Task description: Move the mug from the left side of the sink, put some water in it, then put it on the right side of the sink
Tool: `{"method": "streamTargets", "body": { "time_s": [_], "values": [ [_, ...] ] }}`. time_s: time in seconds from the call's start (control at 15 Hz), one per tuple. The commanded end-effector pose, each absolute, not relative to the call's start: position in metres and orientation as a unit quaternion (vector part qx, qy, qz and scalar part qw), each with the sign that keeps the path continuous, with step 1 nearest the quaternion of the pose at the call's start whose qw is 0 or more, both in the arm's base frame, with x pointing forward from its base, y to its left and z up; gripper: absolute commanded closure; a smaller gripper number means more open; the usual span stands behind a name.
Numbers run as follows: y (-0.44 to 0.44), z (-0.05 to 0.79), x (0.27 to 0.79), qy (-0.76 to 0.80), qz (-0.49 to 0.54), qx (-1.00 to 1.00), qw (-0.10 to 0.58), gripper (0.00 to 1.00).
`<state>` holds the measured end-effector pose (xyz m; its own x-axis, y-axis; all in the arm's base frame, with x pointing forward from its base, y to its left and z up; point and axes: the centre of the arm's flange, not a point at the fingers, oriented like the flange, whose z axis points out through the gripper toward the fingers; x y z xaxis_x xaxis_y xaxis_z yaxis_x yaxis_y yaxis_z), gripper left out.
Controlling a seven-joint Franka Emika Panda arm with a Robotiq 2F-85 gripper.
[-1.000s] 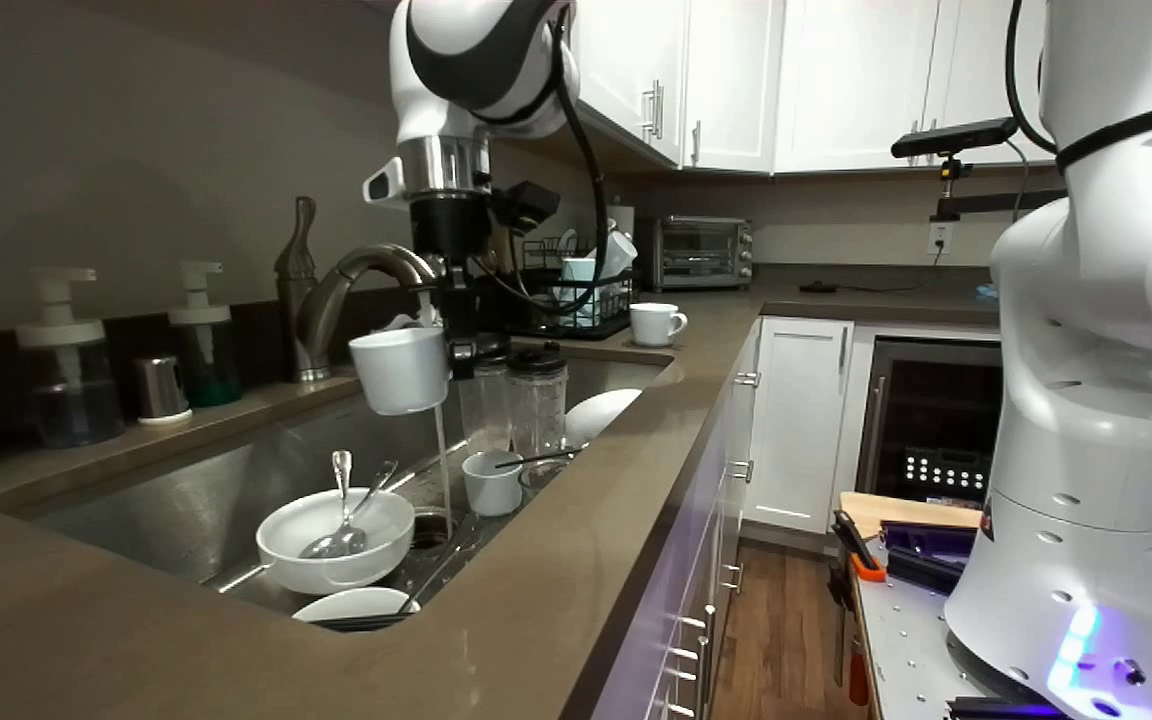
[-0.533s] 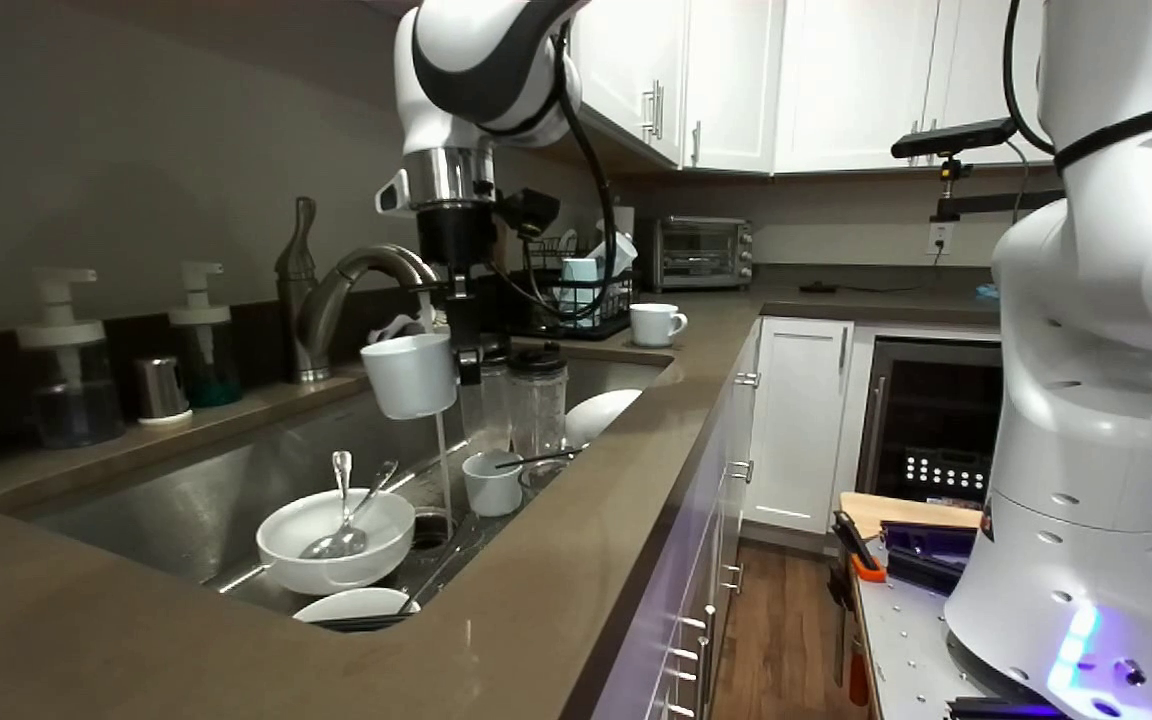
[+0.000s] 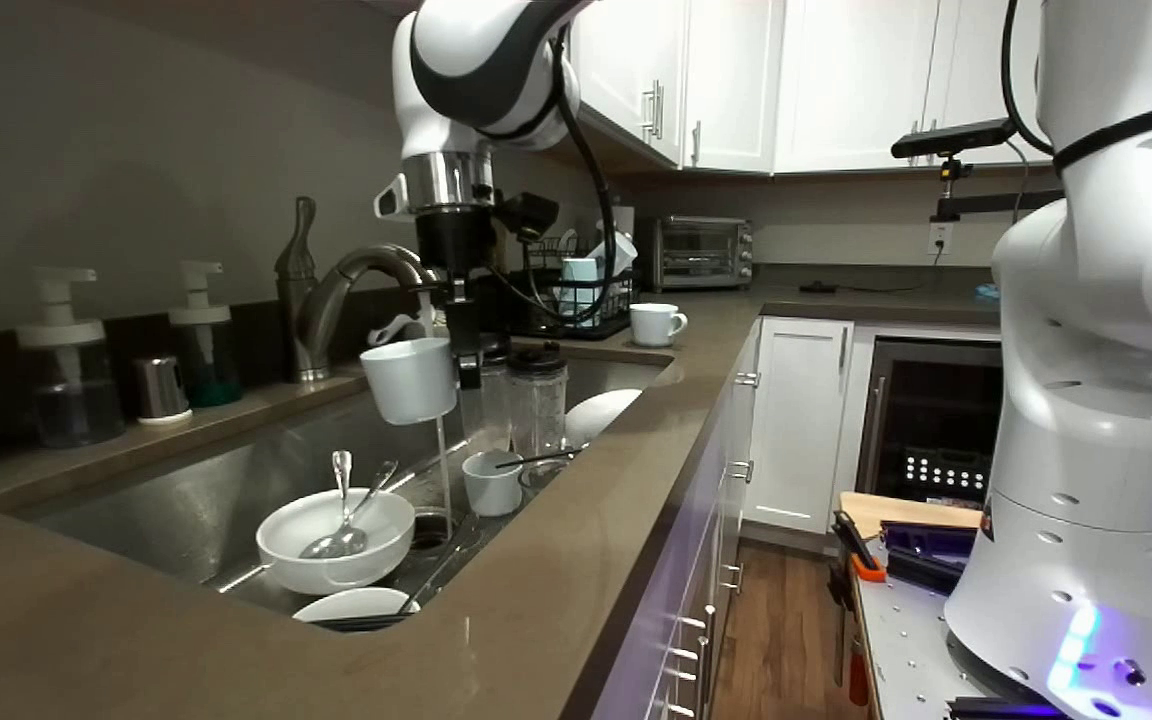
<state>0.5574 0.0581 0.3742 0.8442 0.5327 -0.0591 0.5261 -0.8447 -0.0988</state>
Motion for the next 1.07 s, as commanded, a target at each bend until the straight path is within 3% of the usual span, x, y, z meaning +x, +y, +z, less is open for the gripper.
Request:
{"method": "streamTargets", "body": {
  "time_s": [0.0,0.53,0.6,0.67,0.73,0.8,0.87,0.93,1.0],
  "values": [
    [0.071,0.372,0.572,-0.248,0.051,-0.967,0.029,0.95],
    [0.071,0.360,0.573,-0.209,0.057,-0.976,0.021,0.95],
    [0.071,0.360,0.573,-0.207,0.058,-0.976,0.021,0.84],
    [0.071,0.358,0.573,-0.207,0.059,-0.976,0.021,0.84],
    [0.071,0.357,0.573,-0.207,0.061,-0.976,0.021,0.95],
    [0.068,0.355,0.571,-0.206,0.059,-0.977,0.022,0.95],
    [0.071,0.353,0.573,-0.207,0.064,-0.976,0.021,0.84],
    [0.067,0.351,0.572,-0.203,0.065,-0.977,0.022,0.95],
    [0.063,0.350,0.570,-0.200,0.066,-0.977,0.022,0.95]
  ]
}}
